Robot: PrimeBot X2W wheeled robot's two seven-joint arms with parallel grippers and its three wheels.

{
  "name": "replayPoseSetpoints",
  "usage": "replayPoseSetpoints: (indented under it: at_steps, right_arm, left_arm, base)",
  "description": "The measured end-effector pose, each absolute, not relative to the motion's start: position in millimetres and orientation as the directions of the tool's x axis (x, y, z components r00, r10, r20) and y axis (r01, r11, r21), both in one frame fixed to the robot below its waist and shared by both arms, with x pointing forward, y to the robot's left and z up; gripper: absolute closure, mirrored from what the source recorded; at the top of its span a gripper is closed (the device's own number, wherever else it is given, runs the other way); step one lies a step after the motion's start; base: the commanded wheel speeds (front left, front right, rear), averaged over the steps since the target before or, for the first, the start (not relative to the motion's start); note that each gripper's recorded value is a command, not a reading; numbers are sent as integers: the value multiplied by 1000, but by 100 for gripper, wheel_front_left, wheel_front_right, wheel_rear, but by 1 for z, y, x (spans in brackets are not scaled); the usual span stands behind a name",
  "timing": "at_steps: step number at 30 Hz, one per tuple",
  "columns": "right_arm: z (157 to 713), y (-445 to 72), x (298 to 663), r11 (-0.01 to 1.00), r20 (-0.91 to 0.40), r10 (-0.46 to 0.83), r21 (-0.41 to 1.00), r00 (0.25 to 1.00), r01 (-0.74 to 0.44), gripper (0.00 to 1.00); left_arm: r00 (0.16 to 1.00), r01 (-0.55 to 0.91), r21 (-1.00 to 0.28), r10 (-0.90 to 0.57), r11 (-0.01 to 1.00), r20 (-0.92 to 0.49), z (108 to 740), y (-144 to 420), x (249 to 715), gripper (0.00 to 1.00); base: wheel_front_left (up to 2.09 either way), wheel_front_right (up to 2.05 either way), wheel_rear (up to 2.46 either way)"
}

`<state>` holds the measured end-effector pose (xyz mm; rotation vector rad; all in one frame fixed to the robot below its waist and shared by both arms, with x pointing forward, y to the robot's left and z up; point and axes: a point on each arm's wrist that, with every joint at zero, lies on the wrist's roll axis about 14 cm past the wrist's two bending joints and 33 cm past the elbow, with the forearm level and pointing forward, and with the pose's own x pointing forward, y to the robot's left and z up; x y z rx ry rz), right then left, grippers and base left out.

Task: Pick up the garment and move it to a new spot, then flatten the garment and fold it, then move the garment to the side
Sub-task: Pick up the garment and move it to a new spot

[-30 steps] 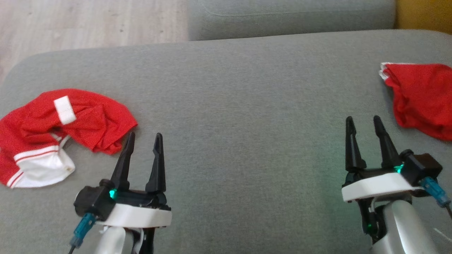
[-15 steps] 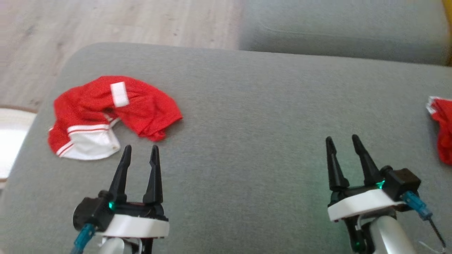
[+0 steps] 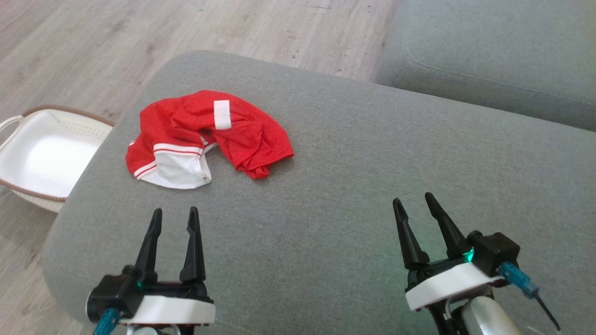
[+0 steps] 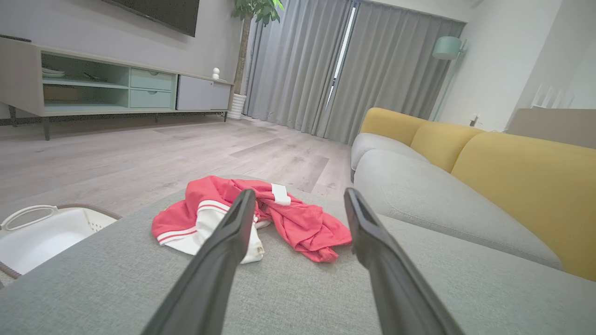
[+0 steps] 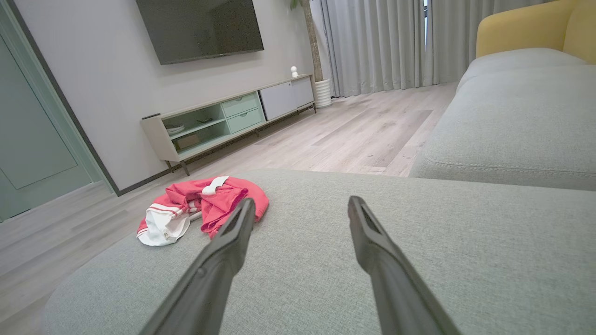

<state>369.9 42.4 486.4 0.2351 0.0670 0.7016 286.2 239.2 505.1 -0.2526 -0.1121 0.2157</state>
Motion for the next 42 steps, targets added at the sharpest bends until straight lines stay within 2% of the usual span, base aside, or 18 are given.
replayPoseSetpoints:
  at_steps: [13, 20, 26, 30, 36, 42]
  right_arm:
    - [474, 43, 375, 739, -8, 647, 257, 763, -623, 0]
    - [472, 29, 405, 776, 10, 602, 230, 798, -588, 0]
    - [474, 14, 437, 811, 26, 559, 193, 829, -553, 0]
    - [469, 5, 451, 828, 16, 535, 189, 845, -528, 0]
    - [462, -6, 466, 847, 7, 507, 183, 862, -499, 0]
    - [446, -23, 472, 871, -32, 470, 181, 882, -457, 0]
  left_arm:
    - [950, -288, -244, 309, 926, 49, 497, 267, 285, 0]
    - [947, -320, -116, 319, 940, -22, 483, 302, 325, 0]
    - [937, -252, 36, 254, 967, -239, 455, 330, 380, 0]
    - [885, -176, 79, 193, 981, -424, 420, 324, 406, 0]
    - [786, -103, 94, 139, 990, -603, 379, 321, 428, 0]
    - [676, -98, 69, 117, 993, -728, 346, 319, 437, 0]
  base:
    - [0, 0, 0]
    - [0, 0, 0]
    - [0, 0, 0]
    - [0, 0, 0]
    - [0, 0, 0]
    - [0, 0, 0]
